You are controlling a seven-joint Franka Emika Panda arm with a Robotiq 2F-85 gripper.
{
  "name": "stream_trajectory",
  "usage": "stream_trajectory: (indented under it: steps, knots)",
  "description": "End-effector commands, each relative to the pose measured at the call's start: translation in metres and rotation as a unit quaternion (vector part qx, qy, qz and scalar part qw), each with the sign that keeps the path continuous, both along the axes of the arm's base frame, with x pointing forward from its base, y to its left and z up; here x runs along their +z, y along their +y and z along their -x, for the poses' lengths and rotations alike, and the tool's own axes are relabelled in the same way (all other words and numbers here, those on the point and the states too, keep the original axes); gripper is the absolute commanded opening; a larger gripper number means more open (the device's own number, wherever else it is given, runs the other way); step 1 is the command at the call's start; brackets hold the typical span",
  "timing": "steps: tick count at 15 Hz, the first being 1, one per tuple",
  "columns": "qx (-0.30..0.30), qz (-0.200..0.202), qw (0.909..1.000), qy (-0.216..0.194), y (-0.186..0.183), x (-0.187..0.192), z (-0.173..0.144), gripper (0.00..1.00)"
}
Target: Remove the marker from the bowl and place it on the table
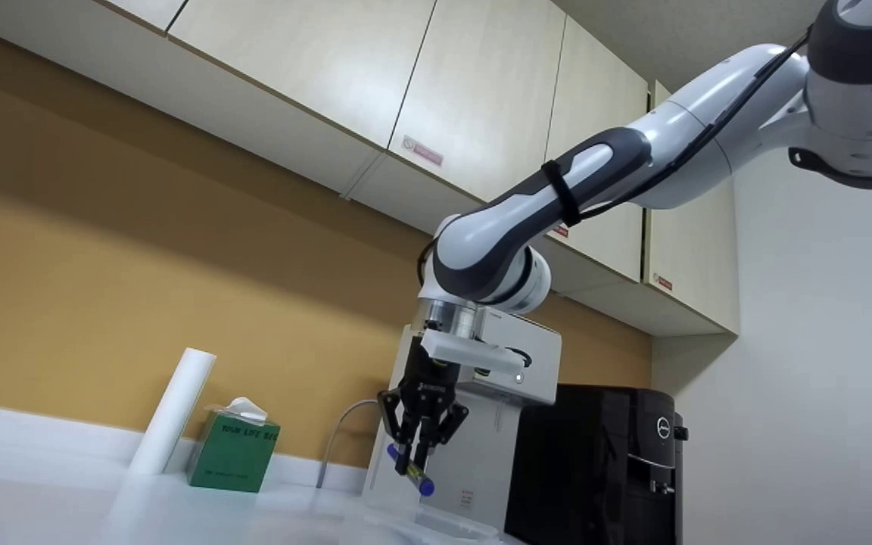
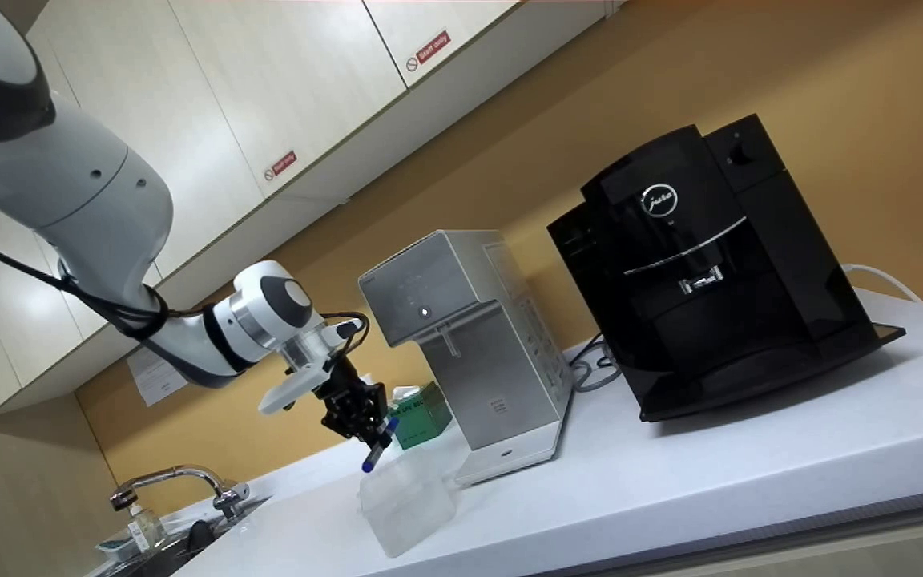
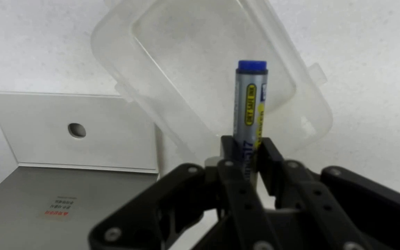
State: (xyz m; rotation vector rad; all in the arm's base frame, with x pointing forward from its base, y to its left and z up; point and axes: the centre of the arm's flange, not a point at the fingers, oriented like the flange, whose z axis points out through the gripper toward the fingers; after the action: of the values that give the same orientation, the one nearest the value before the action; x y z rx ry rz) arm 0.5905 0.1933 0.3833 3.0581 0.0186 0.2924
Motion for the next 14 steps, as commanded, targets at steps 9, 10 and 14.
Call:
stream_trajectory:
  steps: [9, 10, 14]
  knots:
    - [-0.052, 0.031, 0.9981, -0.014, -0.067, 0.028, -0.004, 0.05]
    - [-0.056, 0.034, 0.9978, -0.012, -0.071, 0.028, -0.003, 0.05]
    - [-0.066, 0.05, 0.9965, 0.01, -0.084, 0.027, 0.013, 0.05]
